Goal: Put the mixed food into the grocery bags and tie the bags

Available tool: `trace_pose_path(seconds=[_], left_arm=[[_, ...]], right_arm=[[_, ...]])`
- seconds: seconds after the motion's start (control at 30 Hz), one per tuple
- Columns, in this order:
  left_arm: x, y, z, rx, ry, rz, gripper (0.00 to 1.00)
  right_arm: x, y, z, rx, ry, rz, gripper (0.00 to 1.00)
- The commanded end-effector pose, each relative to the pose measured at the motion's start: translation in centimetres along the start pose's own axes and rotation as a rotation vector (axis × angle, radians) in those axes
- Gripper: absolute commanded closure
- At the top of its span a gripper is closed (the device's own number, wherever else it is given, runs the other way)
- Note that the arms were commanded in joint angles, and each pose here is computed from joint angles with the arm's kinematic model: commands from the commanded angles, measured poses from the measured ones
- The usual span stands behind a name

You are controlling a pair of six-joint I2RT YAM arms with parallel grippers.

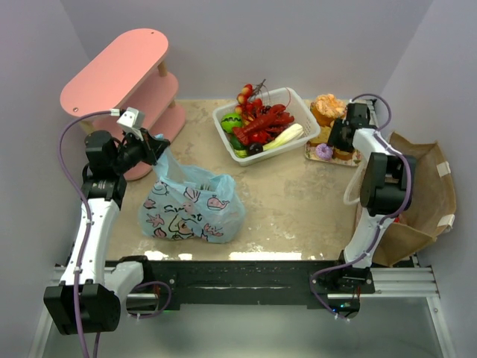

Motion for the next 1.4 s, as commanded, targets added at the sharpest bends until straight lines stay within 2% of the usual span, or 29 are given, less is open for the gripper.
trace_pose_path(seconds=[0.0,0.23,0.37,0.43,0.47,0.5,0.6,0.73,0.83,0.93,1.03,1.07,1.13,1.17,1.23,1.27,1.33,1.37], left_arm=[[0.5,-0.1,-0.2,-0.020,0.015,-0.021,1.00],[0.5,0.0,-0.2,-0.024,0.017,-0.020,1.00],[0.5,-0.1,-0.2,-0.024,0.019,-0.023,1.00],[0.5,-0.1,-0.3,-0.027,0.020,-0.023,1.00],[0.6,-0.1,-0.3,-0.028,0.018,-0.022,1.00],[0.5,-0.1,-0.3,-0.031,0.019,-0.020,1.00],[0.6,-0.1,-0.4,-0.040,0.020,-0.023,1.00],[0.6,-0.2,-0.9,-0.066,0.023,-0.026,1.00],[0.7,-0.4,-1.1,-0.075,0.029,-0.030,1.00],[0.8,-0.4,-1.3,-0.088,0.033,-0.030,1.00],[0.9,-0.5,-1.9,-0.136,0.036,-0.026,1.00],[0.7,-0.5,-2.0,-0.151,0.037,-0.022,1.00],[0.8,-0.6,-2.4,-0.183,0.046,-0.024,1.00],[0.6,-0.7,-2.6,-0.191,0.046,-0.020,1.00],[1.1,-1.0,-3.3,-0.234,0.089,-0.050,1.00],[1.0,-1.0,-3.3,-0.244,0.093,-0.050,1.00],[1.1,-1.3,-3.9,-0.278,0.114,-0.058,1.00],[1.0,-1.3,-3.9,-0.284,0.115,-0.057,1.00]], right_arm=[[-0.3,0.6,0.8,-0.020,-0.043,0.015,0.49],[-1.2,1.9,1.0,-0.022,-0.036,0.044,0.51],[-1.6,1.9,1.5,0.014,-0.034,0.056,0.65],[-1.2,0.8,1.4,0.010,-0.037,0.036,0.72],[-1.0,0.2,1.2,0.003,-0.036,0.027,0.84],[-1.3,-0.2,1.1,-0.007,-0.036,0.026,0.88],[-0.2,-3.2,0.6,-0.034,-0.035,-0.036,0.91],[1.0,-6.9,-0.4,-0.119,-0.028,-0.114,1.00],[0.5,-8.3,-1.8,-0.244,-0.018,-0.120,1.00],[0.7,-11.3,-1.9,-0.292,-0.005,-0.195,1.00],[2.6,-15.5,2.3,-0.192,-0.066,-0.354,1.00],[3.5,-17.3,6.4,-0.067,-0.141,-0.415,1.00],[3.9,-19.1,11.0,0.089,-0.226,-0.451,1.00],[3.8,-21.2,15.8,0.279,-0.310,-0.477,1.00],[2.6,-22.2,20.8,0.478,-0.394,-0.456,1.00],[1.5,-24.5,24.7,0.603,-0.459,-0.481,1.00],[-0.7,-26.3,29.2,0.763,-0.551,-0.469,1.00],[-2.5,-28.8,32.4,0.861,-0.616,-0.490,1.00]])
Point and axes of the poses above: each gripper's point midway between its finger pads, its own y axis out along the fingers, its own z axis along the line the jaws close on, x = y × z, the point moved 6 cm from there along -y, back along the fingers, and after that the axes turned 13 degrees about -y, right-handed, at the moved point
